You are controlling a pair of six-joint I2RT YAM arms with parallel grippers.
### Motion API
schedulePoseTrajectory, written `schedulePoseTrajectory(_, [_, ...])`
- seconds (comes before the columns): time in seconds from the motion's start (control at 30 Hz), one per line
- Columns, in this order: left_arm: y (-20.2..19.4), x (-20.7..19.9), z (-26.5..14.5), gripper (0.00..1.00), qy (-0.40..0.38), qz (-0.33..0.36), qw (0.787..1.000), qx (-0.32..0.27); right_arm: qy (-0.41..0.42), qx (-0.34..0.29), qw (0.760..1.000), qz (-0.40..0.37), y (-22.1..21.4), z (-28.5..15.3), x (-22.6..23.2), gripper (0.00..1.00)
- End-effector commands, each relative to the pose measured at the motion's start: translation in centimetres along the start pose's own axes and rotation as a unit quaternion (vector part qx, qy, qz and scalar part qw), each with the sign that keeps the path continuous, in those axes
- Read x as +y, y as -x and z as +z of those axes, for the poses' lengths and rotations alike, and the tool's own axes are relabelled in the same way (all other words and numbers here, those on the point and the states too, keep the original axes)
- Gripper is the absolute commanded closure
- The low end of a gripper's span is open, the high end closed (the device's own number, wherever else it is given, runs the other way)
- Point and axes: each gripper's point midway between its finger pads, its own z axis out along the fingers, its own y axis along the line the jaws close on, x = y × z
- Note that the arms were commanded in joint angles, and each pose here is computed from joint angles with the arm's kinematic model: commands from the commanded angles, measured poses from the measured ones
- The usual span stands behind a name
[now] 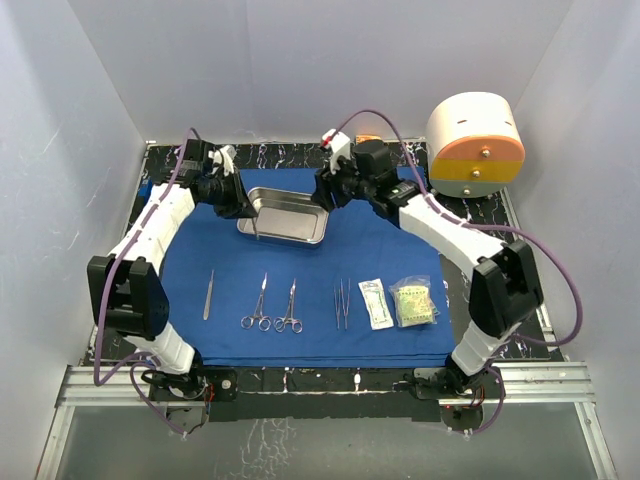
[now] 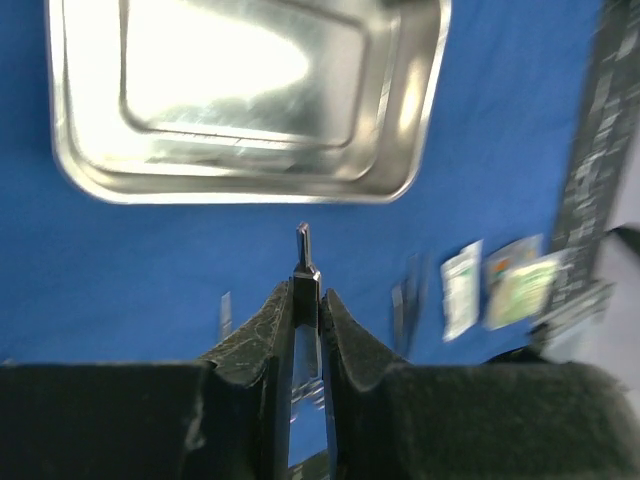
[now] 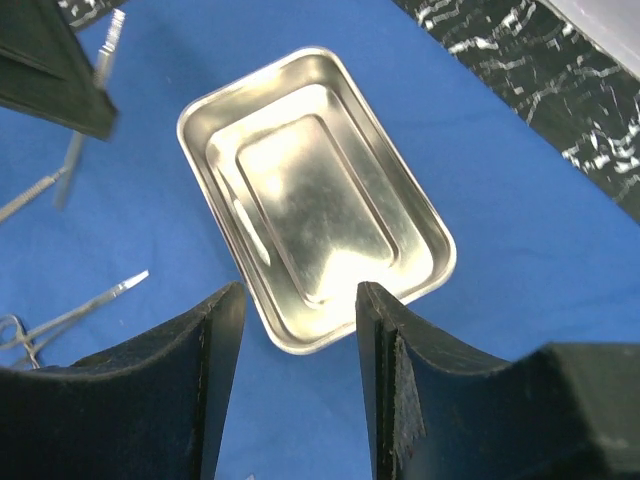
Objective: Open and lay out the surgical kit
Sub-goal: Place the medical item in the surgical kit.
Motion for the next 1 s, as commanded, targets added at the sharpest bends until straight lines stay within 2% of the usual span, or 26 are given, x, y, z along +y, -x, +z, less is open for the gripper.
schedulePoseTrajectory(0.0, [-4.0, 4.0, -4.0, 1.0, 0.091, 0.124, 0.986, 0.062, 0.008, -0.025, 0.999, -0.035, 0.1, -2.9, -0.2, 0.53])
schedulePoseTrajectory(0.17, [-7.1, 6.2, -4.1, 1.0, 0.12, 0.122, 0.98, 0.098, -0.017, -0.03, 0.999, -0.033, -1.5, -4.6, -2.2, 0.53])
schedulePoseTrajectory(0.27, [-9.9, 7.9, -3.5, 1.0, 0.14, 0.088, 0.972, 0.167, -0.026, -0.037, 0.999, -0.03, -1.8, -5.2, -3.1, 0.53])
schedulePoseTrajectory(0.43, [-12.5, 10.9, -3.3, 1.0, 0.184, 0.094, 0.956, 0.211, -0.033, -0.038, 0.998, -0.021, -2.7, -5.8, -4.0, 0.53])
schedulePoseTrajectory(0.6, [-13.2, 11.7, -3.0, 1.0, 0.197, 0.1, 0.952, 0.212, -0.04, -0.04, 0.998, -0.01, -3.5, -6.1, -5.0, 0.53])
schedulePoseTrajectory(0.77, [-13.7, 13.1, -2.3, 1.0, 0.211, 0.108, 0.934, 0.267, -0.043, -0.039, 0.998, -0.003, -3.8, -6.0, -5.7, 0.53])
schedulePoseTrajectory(0.9, [-14.0, 13.3, -1.9, 1.0, 0.21, 0.107, 0.933, 0.272, -0.04, -0.033, 0.999, 0.005, -4.3, -5.5, -6.0, 0.53])
schedulePoseTrajectory(0.97, [-14.4, 13.9, -1.8, 1.0, 0.219, 0.1, 0.924, 0.296, -0.04, -0.03, 0.999, 0.007, -4.5, -5.3, -6.1, 0.54])
